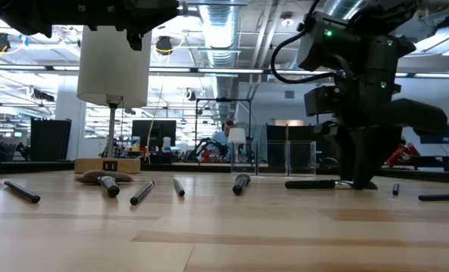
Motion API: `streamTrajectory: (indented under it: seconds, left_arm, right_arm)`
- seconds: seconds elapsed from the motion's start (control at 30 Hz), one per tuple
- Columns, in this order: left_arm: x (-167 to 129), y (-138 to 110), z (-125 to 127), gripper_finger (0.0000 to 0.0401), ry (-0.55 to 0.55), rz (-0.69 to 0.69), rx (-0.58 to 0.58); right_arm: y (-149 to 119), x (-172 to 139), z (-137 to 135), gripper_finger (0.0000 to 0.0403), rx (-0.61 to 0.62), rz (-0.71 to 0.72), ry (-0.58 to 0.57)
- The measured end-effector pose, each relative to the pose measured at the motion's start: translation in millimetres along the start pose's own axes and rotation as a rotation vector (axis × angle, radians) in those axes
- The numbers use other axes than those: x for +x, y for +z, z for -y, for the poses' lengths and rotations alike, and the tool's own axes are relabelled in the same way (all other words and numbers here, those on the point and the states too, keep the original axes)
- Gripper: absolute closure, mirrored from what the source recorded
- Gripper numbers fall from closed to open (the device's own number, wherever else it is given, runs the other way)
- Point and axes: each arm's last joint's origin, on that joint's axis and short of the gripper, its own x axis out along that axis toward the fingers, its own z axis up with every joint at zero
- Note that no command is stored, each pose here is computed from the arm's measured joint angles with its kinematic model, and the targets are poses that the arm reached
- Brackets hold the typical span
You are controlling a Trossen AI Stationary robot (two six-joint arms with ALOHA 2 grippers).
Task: Put items in baskets/containers
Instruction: Put the black foundation brush into the transparent organizer
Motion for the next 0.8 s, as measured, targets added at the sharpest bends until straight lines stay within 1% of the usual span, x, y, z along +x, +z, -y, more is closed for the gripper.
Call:
streamTrajectory:
  seconds: [0.17,0.33,0.43,0.53,0.63,0.73,0.8]
  left_arm:
    - [0,-1,0,0.032,0.001,-0.008,-0.003]
    - [0,-1,0,0.0319,0.001,-0.009,-0.021]
    - [0,-1,0,0.032,0.001,-0.011,-0.021]
    - [0,-1,0,0.0319,0.001,-0.013,-0.021]
    - [0,-1,0,0.0319,0.001,-0.013,-0.021]
    - [0,-1,0,0.032,0.002,-0.013,-0.021]
    - [0,-1,0,0.0319,0.002,-0.013,-0.025]
  right_arm:
    - [-1,-1,0,0.0342,0.037,-0.01,-0.001]
    - [-1,-3,0,0.0369,0.052,-0.011,-0.004]
    - [1,-11,1,0.0384,0.046,-0.054,-0.014]
    - [10,-25,3,0.0392,0.029,-0.081,-0.031]
    - [14,-33,4,0.0394,0.001,-0.125,-0.033]
    - [20,-40,7,0.0392,-0.008,-0.115,-0.036]
    - [20,-44,9,0.0392,-0.012,-0.136,-0.04]
